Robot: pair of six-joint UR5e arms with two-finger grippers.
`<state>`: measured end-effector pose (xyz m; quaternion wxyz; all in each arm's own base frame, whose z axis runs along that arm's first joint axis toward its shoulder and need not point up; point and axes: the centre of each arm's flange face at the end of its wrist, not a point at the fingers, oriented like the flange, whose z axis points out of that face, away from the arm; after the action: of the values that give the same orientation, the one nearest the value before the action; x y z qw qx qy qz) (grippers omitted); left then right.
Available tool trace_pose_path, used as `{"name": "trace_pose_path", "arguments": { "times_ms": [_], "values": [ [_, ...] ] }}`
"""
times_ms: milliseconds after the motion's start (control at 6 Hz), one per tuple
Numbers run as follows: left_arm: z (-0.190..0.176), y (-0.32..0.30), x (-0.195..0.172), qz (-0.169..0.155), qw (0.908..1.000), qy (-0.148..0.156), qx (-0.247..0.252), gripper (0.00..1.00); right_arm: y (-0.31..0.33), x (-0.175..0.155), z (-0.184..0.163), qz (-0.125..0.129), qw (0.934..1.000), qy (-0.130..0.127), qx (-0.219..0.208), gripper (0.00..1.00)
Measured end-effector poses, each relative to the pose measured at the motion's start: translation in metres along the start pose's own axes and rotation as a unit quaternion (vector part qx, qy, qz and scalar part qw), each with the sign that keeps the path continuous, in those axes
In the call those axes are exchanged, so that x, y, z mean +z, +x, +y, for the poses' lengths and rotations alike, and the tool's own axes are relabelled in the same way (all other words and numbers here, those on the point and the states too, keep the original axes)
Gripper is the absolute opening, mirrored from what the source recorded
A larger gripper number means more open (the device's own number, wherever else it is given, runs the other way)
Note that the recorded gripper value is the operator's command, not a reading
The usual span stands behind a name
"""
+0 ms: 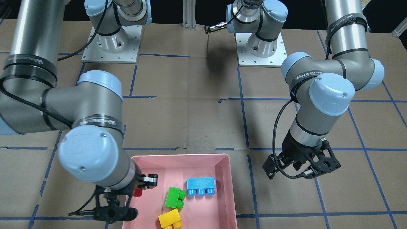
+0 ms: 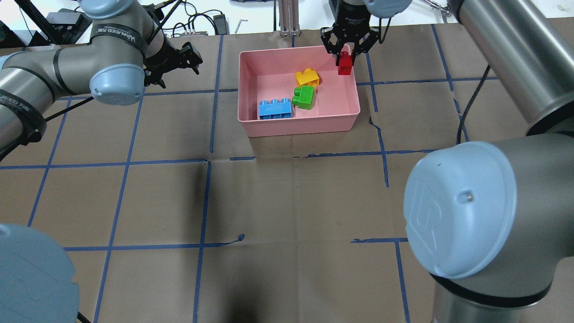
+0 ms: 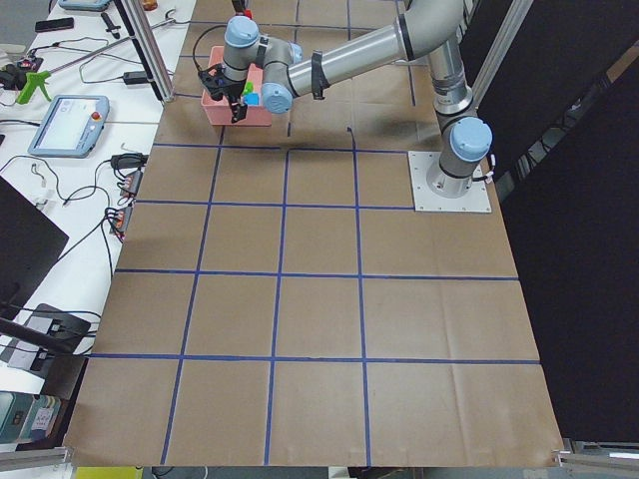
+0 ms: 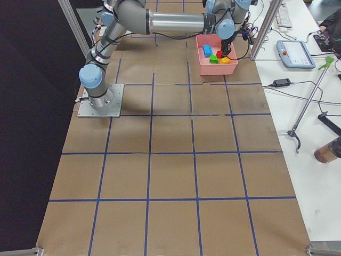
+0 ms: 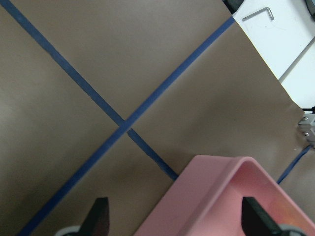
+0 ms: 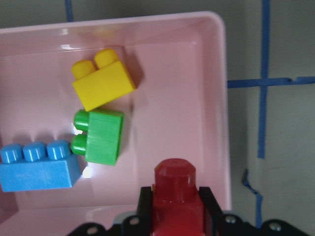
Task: Put all blocks into box
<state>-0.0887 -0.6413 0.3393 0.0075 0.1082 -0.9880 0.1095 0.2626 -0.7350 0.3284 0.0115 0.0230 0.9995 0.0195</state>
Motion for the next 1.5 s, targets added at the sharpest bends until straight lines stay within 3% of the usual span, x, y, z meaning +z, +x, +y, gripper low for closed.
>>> {"name": "trace_pose_path", "arguments": {
  "times_ms": [167,333,667,1167,1500],
  "values": [
    [0.016,-0.007,-0.023,-0.012,0.9967,-0.041,0.069,0.98,-0.027,0.031,-0.001,0.001,1.0000,0.000,0.008,0.98],
    [0.036,-0.008,-0.050,-0.016,0.9922,-0.077,0.097,0.98,-0.036,0.049,-0.002,0.002,1.0000,-0.002,0.009,1.00],
    [0.075,0.003,-0.104,-0.014,0.9837,-0.110,0.142,0.99,-0.036,0.049,-0.001,0.005,0.9999,-0.004,0.012,1.00],
    [0.128,0.044,-0.160,-0.028,0.9723,-0.117,0.201,1.00,-0.026,0.029,0.006,0.007,0.9998,-0.012,0.015,1.00],
    [0.135,0.053,-0.171,-0.022,0.9786,-0.113,0.170,1.00,-0.014,0.018,0.016,0.011,0.9990,-0.040,0.019,1.00]
  ]
}}
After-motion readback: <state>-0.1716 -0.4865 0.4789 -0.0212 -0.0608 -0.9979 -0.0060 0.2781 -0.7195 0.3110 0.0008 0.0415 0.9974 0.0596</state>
